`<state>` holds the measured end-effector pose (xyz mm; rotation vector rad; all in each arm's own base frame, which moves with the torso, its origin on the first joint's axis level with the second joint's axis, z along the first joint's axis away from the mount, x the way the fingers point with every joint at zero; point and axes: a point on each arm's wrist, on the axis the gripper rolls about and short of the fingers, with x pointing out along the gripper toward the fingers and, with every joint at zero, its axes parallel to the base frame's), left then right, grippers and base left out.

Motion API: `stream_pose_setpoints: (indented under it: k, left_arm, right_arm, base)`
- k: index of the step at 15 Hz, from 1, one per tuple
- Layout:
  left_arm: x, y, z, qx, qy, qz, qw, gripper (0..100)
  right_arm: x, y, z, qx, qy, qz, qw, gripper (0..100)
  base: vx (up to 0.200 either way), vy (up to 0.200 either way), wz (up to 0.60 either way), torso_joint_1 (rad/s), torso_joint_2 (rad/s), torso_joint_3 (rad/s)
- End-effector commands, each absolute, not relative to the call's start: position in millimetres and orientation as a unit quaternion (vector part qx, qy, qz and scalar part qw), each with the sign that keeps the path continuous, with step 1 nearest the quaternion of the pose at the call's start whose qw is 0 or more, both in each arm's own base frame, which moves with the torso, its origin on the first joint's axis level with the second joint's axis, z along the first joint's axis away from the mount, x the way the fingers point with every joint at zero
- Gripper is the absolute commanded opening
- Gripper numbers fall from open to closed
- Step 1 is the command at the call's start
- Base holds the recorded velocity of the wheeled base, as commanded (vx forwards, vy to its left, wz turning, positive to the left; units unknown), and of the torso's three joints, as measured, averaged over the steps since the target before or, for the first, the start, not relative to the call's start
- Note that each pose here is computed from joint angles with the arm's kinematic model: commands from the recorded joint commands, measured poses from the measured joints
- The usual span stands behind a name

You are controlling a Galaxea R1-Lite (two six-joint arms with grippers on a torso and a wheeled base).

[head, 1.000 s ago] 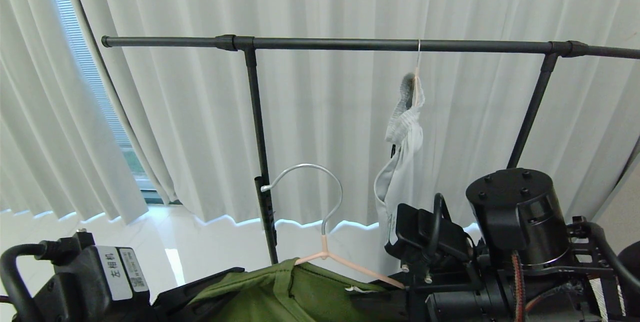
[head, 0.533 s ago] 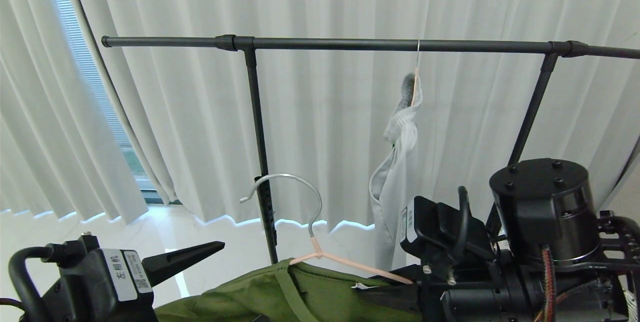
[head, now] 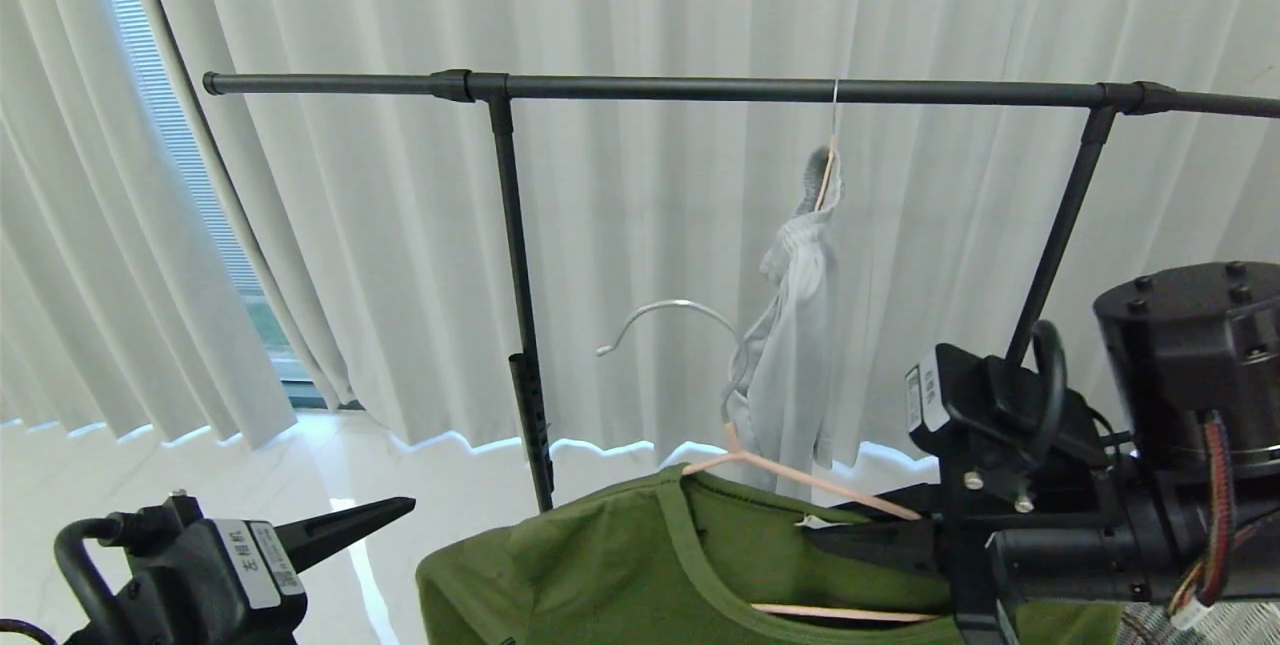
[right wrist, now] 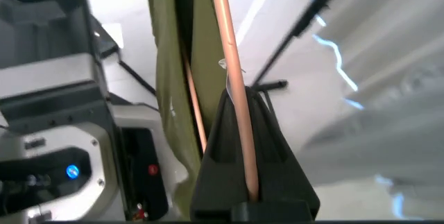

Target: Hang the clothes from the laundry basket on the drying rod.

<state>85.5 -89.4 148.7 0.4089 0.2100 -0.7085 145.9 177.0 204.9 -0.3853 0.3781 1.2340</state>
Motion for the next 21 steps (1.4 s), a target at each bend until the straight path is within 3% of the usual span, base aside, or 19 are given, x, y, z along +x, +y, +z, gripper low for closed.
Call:
stream_pose_setpoints:
  k: [1, 5, 8, 11, 15, 16, 21]
  left_arm:
    - [83.7, -84.0, 137.8, 0.206, 0.121, -0.336, 0.911, 100]
    - [95.2, -61.4, 106.8, 0.218, 0.214, -0.243, 0.921, 100]
    - [110.3, -67.1, 103.2, 0.222, 0.245, -0.234, 0.914, 100]
    - [111.6, -70.8, 101.5, 0.208, 0.251, -0.285, 0.902, 100]
    - [109.7, -69.6, 103.6, 0.199, 0.243, -0.299, 0.901, 100]
    - [110.5, -69.7, 104.1, 0.198, 0.243, -0.299, 0.902, 0]
    - [119.3, -55.1, 103.8, 0.18, 0.257, -0.235, 0.92, 0]
  right_arm:
    - [142.4, 158.1, 220.0, -0.171, 0.152, 0.554, 0.801, 0]
    - [126.7, 143.4, 231.5, -0.169, 0.139, 0.559, 0.8, 0]
    - [118.6, 141.1, 236.0, -0.168, 0.125, 0.568, 0.796, 0]
    - [114.8, 144.5, 236.8, -0.169, 0.121, 0.579, 0.789, 0]
    - [112.8, 144.3, 238.1, -0.169, 0.117, 0.582, 0.787, 0]
    - [111.7, 144.2, 238.7, -0.169, 0.115, 0.583, 0.786, 0]
    - [110.5, 135.1, 237.3, -0.173, 0.132, 0.565, 0.796, 0]
  base:
    - [0.0, 0.0, 0.0, 0.0, 0.0, 0.0]
    - [0.0, 0.0, 0.0, 0.0, 0.0, 0.0]
    - [0.0, 0.0, 0.0, 0.0, 0.0, 0.0]
    - [0.0, 0.0, 0.0, 0.0, 0.0, 0.0]
    - [0.0, 0.0, 0.0, 0.0, 0.0, 0.0]
    - [0.0, 0.0, 0.0, 0.0, 0.0, 0.0]
    - [0.0, 0.0, 0.0, 0.0, 0.0, 0.0]
